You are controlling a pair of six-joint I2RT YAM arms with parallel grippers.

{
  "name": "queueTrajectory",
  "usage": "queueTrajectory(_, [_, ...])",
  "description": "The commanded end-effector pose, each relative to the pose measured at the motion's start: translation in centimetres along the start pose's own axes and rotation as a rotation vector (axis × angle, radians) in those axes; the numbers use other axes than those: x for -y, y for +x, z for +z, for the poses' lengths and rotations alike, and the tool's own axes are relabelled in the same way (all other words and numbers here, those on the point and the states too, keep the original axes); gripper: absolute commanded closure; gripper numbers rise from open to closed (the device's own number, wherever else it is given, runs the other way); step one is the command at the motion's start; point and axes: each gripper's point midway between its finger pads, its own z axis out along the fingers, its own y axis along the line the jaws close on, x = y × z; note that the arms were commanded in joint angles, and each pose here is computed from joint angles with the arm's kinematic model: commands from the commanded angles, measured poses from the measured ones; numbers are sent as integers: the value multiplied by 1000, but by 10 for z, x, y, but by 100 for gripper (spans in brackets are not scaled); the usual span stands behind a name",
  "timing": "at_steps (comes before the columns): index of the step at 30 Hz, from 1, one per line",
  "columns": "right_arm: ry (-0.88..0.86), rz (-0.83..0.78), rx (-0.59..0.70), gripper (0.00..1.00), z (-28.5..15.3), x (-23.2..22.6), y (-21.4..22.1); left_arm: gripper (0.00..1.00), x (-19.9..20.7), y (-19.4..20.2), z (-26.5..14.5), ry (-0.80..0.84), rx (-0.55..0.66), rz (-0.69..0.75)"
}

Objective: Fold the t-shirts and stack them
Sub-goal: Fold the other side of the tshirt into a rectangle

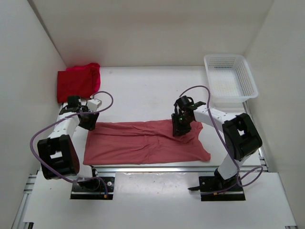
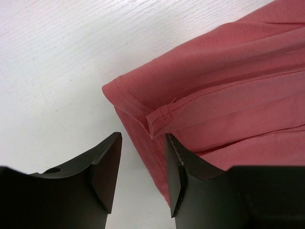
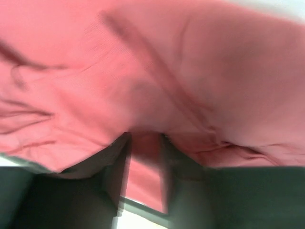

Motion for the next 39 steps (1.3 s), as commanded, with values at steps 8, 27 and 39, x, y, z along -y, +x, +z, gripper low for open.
queueTrajectory(8, [-174, -87, 149, 98, -31, -23, 19, 48, -3, 3, -11, -4, 9, -18])
queueTrajectory(27, [154, -67, 84, 49, -10, -24, -97, 45, 20, -30, -5, 75, 83, -102])
queueTrajectory(39, [134, -48, 56, 46, -1, -28, -96, 47, 9, -11, 13, 9, 23, -71])
